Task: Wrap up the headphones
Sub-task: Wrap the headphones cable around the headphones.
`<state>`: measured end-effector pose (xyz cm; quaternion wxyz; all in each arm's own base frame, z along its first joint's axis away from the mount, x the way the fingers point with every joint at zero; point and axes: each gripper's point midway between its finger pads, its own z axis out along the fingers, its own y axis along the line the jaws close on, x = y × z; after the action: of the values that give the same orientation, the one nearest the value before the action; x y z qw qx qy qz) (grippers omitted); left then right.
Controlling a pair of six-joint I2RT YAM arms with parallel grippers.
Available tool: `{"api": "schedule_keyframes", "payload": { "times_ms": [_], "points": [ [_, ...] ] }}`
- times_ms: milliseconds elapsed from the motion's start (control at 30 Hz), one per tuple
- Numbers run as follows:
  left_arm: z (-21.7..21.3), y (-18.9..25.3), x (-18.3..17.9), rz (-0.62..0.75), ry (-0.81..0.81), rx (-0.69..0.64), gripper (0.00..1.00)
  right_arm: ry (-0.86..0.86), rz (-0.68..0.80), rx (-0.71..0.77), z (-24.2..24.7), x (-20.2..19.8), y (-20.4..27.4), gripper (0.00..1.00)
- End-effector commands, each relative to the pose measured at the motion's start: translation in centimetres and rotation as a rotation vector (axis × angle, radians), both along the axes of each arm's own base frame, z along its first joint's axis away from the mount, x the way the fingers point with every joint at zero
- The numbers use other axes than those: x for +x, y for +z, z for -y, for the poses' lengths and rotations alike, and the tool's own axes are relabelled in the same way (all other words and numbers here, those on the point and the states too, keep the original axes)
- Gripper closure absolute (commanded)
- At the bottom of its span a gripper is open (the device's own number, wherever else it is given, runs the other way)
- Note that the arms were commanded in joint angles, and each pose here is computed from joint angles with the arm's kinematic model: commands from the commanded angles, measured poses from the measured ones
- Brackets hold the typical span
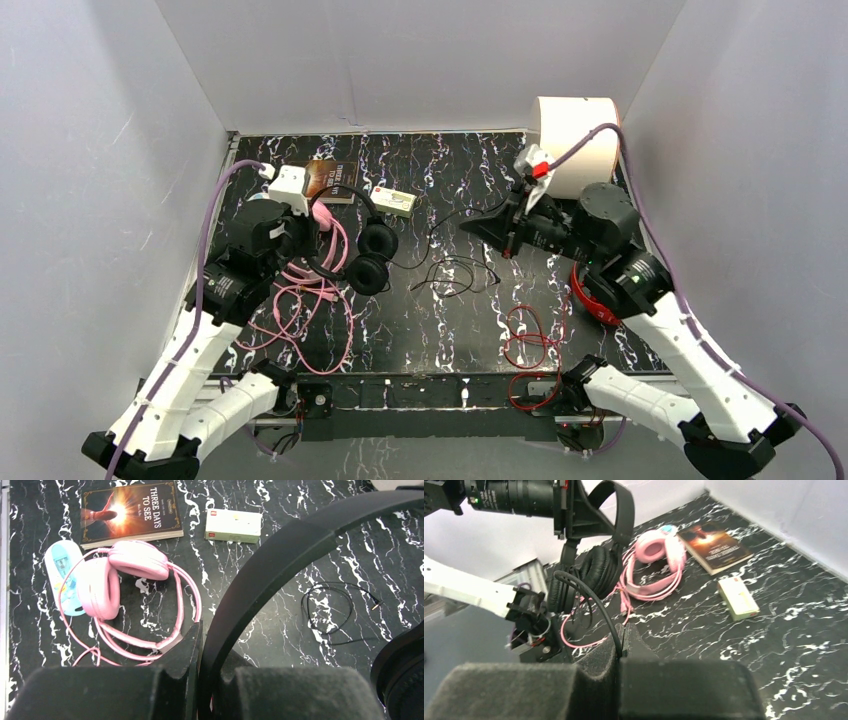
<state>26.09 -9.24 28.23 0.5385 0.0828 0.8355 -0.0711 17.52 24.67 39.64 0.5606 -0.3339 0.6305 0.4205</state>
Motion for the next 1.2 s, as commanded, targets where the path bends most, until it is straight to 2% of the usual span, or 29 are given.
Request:
{"api": "schedule_keyframes", "payload": {
  "times_ms": [0,100,200,300,367,433,567,667,767,900,1000,1167],
  "points": [
    [0.1,1.4,0.5,0.066,0.009,-0.032,1.0,0.167,0.085,0.14,-1.0,-3.1,4.6,1.0],
    [-1.4,0.8,0.6,0.04,0.102,-0.015,1.0,0.058,0.095,0.155,0.6,-2.4,5.5,1.0],
    [-2.9,0.1,0.5,0.022,0.196,0.006,1.0,-0.228,0.075,0.127,4.2,0.6,4.5,1.0],
    [-2.0,-0.1,0.0,0.028,0.123,0.002,1.0,-0.423,0.069,0.059,7.0,2.7,3.2,1.0],
    [-0.2,-0.3,-0.6,0.028,-0.01,-0.005,1.0,-0.426,0.095,0.042,6.9,3.1,3.3,1.0],
    [1.8,-1.0,-1.3,0.003,-0.153,-0.003,1.0,-0.325,0.151,0.036,5.0,2.8,4.2,1.0],
    [3.5,-3.6,-1.3,-0.147,-0.238,0.016,1.0,-0.144,0.202,0.045,0.7,3.4,6.7,1.0],
    [4.3,-4.4,-1.3,-0.2,-0.261,0.005,1.0,-0.278,0.179,0.034,0.2,7.6,7.7,1.0],
    [4.4,-3.9,-1.6,-0.17,-0.268,-0.018,1.0,-0.441,0.161,-0.042,0.6,12.3,7.1,1.0],
    [4.3,-3.8,-2.3,-0.172,-0.279,-0.02,1.0,-0.52,0.125,-0.085,1.3,15.9,5.8,1.0],
    [4.1,-3.5,-2.7,-0.167,-0.276,-0.028,1.0,-0.604,0.066,-0.14,3.5,18.5,2.7,1.0],
    [4.1,-1.8,-2.9,-0.142,-0.238,-0.095,1.0,-0.551,-0.067,-0.196,4.2,19.2,-4.8,1.0]
  ]
}}
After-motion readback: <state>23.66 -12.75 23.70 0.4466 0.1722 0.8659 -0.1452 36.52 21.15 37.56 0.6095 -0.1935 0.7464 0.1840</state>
